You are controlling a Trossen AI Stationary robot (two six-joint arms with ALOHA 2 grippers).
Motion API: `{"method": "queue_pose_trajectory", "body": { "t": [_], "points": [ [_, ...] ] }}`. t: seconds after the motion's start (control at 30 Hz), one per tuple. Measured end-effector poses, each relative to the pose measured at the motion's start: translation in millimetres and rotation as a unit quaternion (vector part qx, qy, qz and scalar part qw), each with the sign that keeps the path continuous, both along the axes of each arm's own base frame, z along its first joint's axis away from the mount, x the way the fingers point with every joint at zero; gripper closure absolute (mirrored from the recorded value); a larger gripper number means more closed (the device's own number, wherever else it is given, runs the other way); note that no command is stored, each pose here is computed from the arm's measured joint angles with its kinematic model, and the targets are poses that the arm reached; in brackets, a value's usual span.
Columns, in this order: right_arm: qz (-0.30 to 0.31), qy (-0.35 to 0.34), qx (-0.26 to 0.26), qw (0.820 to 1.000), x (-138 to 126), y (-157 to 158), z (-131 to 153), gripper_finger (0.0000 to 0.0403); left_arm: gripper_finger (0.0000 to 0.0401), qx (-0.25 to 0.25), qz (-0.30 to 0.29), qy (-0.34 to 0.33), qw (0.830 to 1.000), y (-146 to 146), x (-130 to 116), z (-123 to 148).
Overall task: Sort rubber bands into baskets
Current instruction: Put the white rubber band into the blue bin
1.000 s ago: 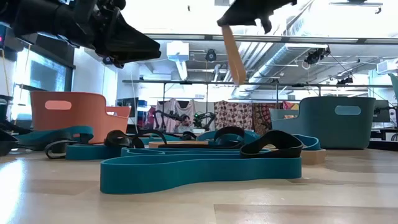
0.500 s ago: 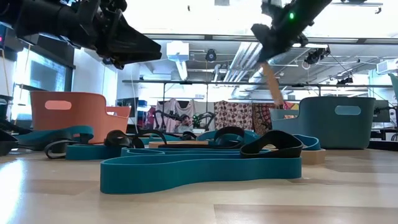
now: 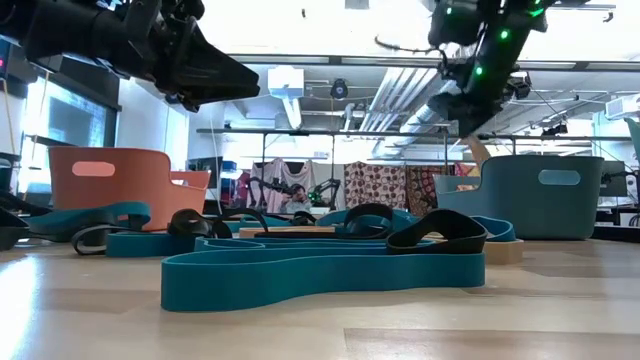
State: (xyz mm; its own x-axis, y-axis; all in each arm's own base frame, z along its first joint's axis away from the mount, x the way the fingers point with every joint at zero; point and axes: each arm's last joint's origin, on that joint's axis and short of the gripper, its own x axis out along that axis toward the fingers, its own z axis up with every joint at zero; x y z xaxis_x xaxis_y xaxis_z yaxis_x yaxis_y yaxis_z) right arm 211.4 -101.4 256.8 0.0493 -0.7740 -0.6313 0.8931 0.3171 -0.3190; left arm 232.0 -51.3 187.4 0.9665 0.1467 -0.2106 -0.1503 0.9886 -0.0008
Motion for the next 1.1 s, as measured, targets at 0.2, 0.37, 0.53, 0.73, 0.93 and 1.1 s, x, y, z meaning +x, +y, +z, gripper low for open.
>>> {"method": "queue_pose_trajectory", "body": {
  "t": [0.2,0.37,0.53,0.73,0.93,1.1],
  "points": [
    [-0.031,0.032,0.069,0.997,-5,-15,-17,0.0403,0.0267,0.001,0.0,0.002,1.0,0,0,0],
    [-0.066,0.066,0.122,0.988,-9,-20,-32,0.0403,0.0267,0.001,0.0,0.003,1.0,0,0,0],
    [-0.083,0.096,0.163,0.978,-9,-25,-47,0.0403,0.0267,0.001,0.0,0.003,1.0,0,0,0],
    [-0.079,0.12,0.192,0.971,-5,-30,-59,0.0402,0.0267,0.001,0.0,0.004,1.0,0,0,-1],
    [-0.07,0.13,0.198,0.969,-5,-29,-60,0.037,0.0267,0.001,0.0,0.004,1.0,0,0,-1],
    [-0.07,0.132,0.199,0.969,-6,-29,-60,0.0304,0.0267,0.001,0.0,0.004,1.0,0,0,-1]
  ]
}}
